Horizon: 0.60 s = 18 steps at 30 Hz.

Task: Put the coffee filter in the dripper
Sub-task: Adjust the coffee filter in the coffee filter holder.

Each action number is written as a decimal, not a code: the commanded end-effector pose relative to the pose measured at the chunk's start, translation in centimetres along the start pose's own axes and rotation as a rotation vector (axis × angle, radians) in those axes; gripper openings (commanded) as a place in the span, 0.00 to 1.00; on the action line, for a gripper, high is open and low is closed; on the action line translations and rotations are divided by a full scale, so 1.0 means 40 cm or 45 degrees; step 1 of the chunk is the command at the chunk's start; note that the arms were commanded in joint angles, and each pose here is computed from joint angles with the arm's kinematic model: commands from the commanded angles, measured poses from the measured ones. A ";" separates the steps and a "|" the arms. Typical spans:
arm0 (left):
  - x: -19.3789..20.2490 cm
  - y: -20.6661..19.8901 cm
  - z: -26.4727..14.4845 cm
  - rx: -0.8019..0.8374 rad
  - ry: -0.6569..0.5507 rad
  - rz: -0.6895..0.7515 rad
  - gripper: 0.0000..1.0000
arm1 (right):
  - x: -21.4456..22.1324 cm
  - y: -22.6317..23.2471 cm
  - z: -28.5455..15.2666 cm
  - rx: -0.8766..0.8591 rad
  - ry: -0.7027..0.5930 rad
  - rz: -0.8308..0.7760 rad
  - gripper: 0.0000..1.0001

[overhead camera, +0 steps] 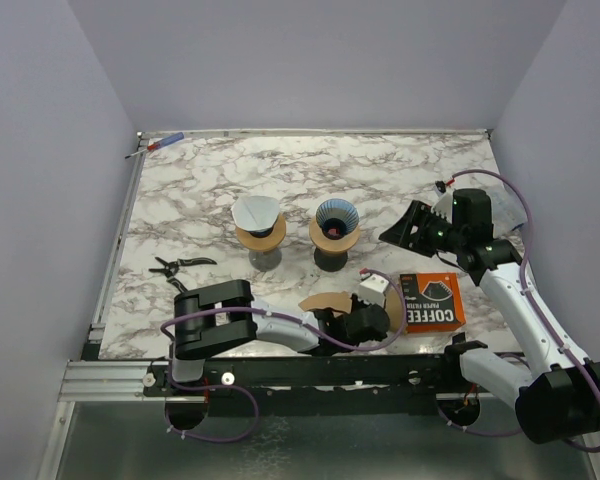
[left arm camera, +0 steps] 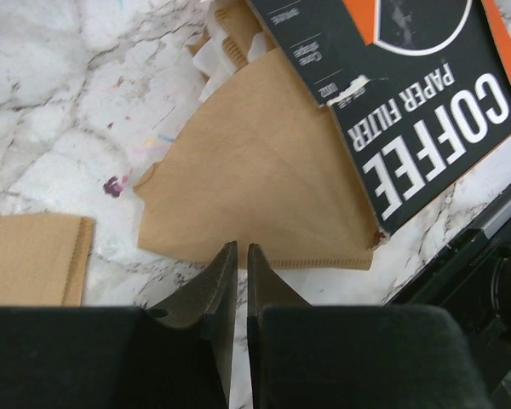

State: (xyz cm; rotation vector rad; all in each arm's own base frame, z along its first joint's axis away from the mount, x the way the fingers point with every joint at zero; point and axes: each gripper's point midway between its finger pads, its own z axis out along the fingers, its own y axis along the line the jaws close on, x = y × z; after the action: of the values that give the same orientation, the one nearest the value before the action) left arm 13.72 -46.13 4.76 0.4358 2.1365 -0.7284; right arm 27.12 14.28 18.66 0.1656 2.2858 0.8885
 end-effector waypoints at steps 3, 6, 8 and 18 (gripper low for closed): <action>0.014 0.031 -0.049 -0.005 0.031 -0.128 0.07 | -0.004 0.009 -0.015 -0.011 0.000 -0.023 0.66; 0.020 0.053 -0.063 -0.029 0.033 -0.140 0.05 | -0.002 0.007 -0.011 -0.012 0.005 -0.023 0.66; 0.029 0.065 -0.063 -0.049 0.047 -0.128 0.04 | -0.001 0.005 -0.008 -0.013 0.009 -0.021 0.66; 0.080 0.086 -0.009 -0.126 0.115 -0.055 0.00 | -0.005 -0.001 -0.010 0.011 0.003 -0.023 0.66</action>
State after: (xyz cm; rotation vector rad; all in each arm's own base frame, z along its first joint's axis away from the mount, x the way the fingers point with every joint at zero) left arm 13.03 -42.82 2.57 0.3582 2.2340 -0.6956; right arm 27.03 14.23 18.54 0.1590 2.2908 0.8835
